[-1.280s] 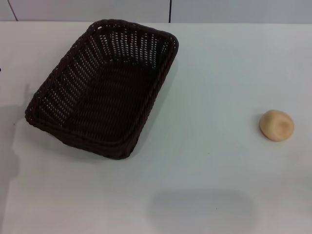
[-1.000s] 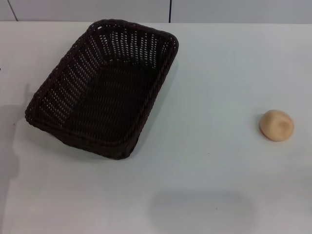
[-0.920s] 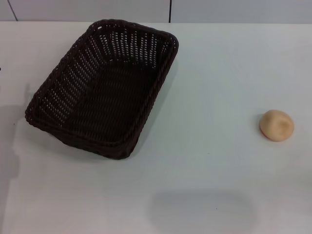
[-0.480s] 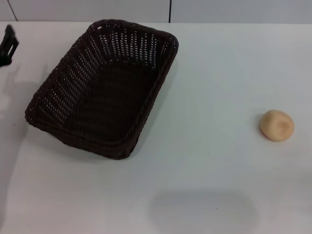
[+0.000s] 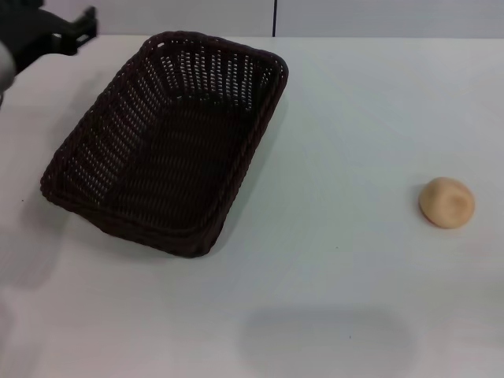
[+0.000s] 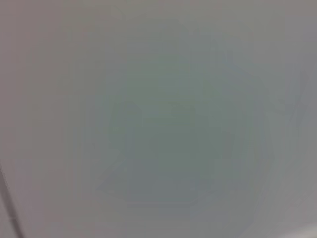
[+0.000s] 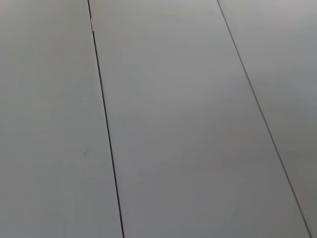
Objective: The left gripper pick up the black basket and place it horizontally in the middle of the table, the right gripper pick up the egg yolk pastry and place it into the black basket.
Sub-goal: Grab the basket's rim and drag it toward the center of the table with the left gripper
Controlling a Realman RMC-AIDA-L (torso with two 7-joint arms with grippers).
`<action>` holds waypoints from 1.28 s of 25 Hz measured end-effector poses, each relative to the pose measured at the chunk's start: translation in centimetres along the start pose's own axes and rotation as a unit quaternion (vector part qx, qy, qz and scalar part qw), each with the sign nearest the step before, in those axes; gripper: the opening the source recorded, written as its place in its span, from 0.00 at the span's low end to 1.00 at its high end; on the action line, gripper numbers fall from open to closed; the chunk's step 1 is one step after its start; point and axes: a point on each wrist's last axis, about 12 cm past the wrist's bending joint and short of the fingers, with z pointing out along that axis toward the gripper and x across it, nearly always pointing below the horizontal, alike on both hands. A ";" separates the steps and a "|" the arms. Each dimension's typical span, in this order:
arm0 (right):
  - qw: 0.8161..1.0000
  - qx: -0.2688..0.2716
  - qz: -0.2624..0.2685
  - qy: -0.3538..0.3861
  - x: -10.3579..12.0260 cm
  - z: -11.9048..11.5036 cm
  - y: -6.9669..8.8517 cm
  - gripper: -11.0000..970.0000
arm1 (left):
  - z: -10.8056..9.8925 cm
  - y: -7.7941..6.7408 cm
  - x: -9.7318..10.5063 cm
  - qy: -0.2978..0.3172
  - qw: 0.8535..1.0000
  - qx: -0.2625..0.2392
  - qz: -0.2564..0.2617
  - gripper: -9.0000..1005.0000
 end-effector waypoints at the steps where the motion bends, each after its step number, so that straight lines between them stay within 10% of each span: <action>1: 1.000 0.000 0.000 0.000 0.0 0.0 0.0 0.77 | 0.0 -0.3 -0.6 0.017 1.000 0.005 0.015 0.75; 11: 1.000 0.001 -0.002 0.003 0.0 -0.1 -0.1 0.77 | -0.5 -2.7 -7.3 0.169 0.978 0.080 0.091 0.75; 32: 1.000 -0.004 0.000 0.006 0.0 -0.1 0.0 0.77 | 4.8 -3.2 -5.3 0.323 0.936 0.104 0.091 0.70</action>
